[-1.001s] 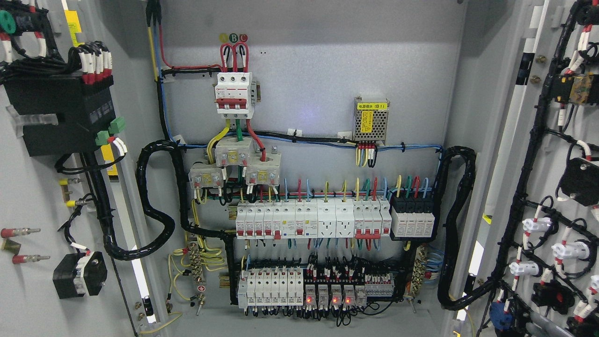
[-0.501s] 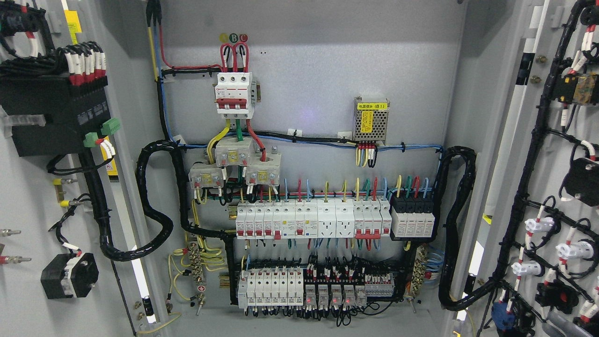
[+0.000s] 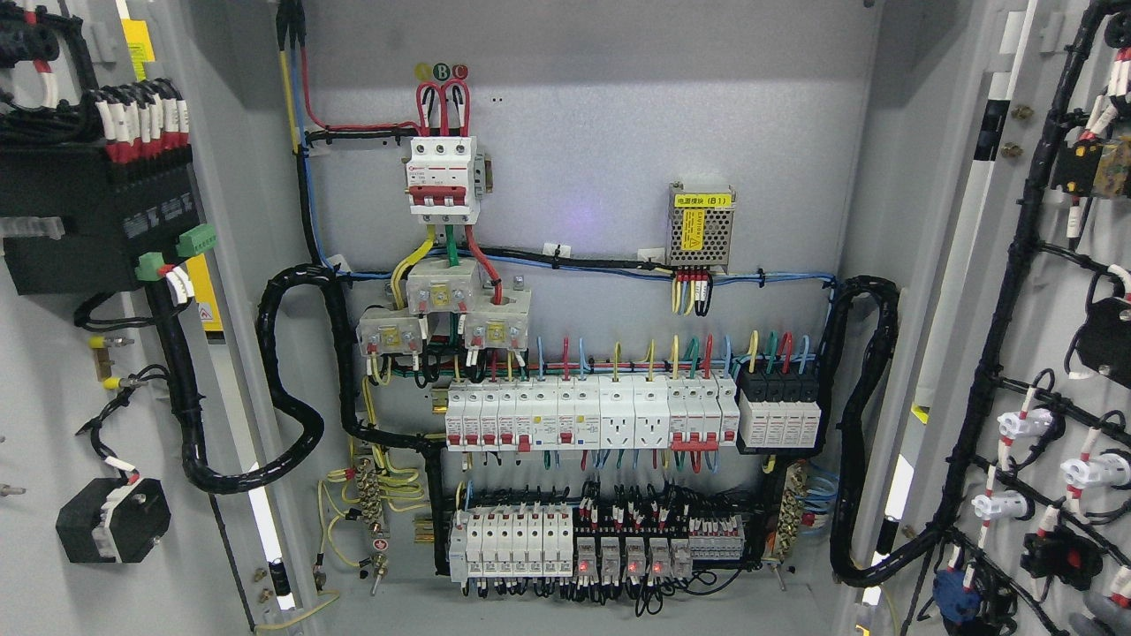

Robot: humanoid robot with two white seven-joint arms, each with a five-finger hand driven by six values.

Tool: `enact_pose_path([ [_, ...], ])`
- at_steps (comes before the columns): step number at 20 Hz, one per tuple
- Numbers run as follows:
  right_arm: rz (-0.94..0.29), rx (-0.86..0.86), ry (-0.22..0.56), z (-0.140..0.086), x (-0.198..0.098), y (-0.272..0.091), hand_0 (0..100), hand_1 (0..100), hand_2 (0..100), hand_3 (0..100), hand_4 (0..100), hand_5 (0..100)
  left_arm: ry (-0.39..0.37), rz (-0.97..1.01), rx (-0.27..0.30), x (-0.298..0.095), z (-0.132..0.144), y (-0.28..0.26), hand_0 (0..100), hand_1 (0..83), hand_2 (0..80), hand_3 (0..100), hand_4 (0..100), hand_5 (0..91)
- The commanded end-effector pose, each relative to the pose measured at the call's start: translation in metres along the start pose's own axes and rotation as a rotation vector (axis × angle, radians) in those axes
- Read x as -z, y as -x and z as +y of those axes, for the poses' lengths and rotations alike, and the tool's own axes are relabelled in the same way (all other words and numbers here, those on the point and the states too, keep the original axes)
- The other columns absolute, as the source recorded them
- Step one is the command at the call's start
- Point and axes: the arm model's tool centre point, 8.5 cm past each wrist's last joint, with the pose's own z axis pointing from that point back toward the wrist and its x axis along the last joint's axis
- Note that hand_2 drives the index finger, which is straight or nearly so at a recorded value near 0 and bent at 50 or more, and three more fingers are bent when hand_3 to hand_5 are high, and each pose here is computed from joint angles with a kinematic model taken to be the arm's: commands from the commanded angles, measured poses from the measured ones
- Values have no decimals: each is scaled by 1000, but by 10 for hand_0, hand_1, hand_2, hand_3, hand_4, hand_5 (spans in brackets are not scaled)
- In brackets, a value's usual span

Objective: Open door with both hands

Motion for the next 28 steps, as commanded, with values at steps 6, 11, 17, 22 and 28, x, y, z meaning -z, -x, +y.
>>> enact_pose_path([
  [6, -20, -40, 81, -16, -10, -8, 225, 0, 0, 0, 0, 0, -131, 11, 72, -22, 33, -11, 0, 0, 0, 11, 0, 0],
  [11, -26, -45, 111, -18, -14, -9, 225, 0, 0, 0, 0, 0, -94, 87, -5, -31, 47, -11, 0, 0, 0, 11, 0, 0],
  [17, -26, -63, 132, -24, -17, -12, 225, 0, 0, 0, 0, 0, -152, 102, -12, -40, 67, 0, 0, 0, 0, 11, 0, 0],
  [22, -13, -78, 155, -32, -23, -10, 225, 0, 0, 0, 0, 0, -187, 117, -9, -47, 80, 3, 0, 0, 0, 11, 0, 0],
  [28, -11, -84, 163, -36, -23, -8, 225, 0, 0, 0, 0, 0, -203, 139, 10, -41, 114, 7, 0, 0, 0, 11, 0, 0],
])
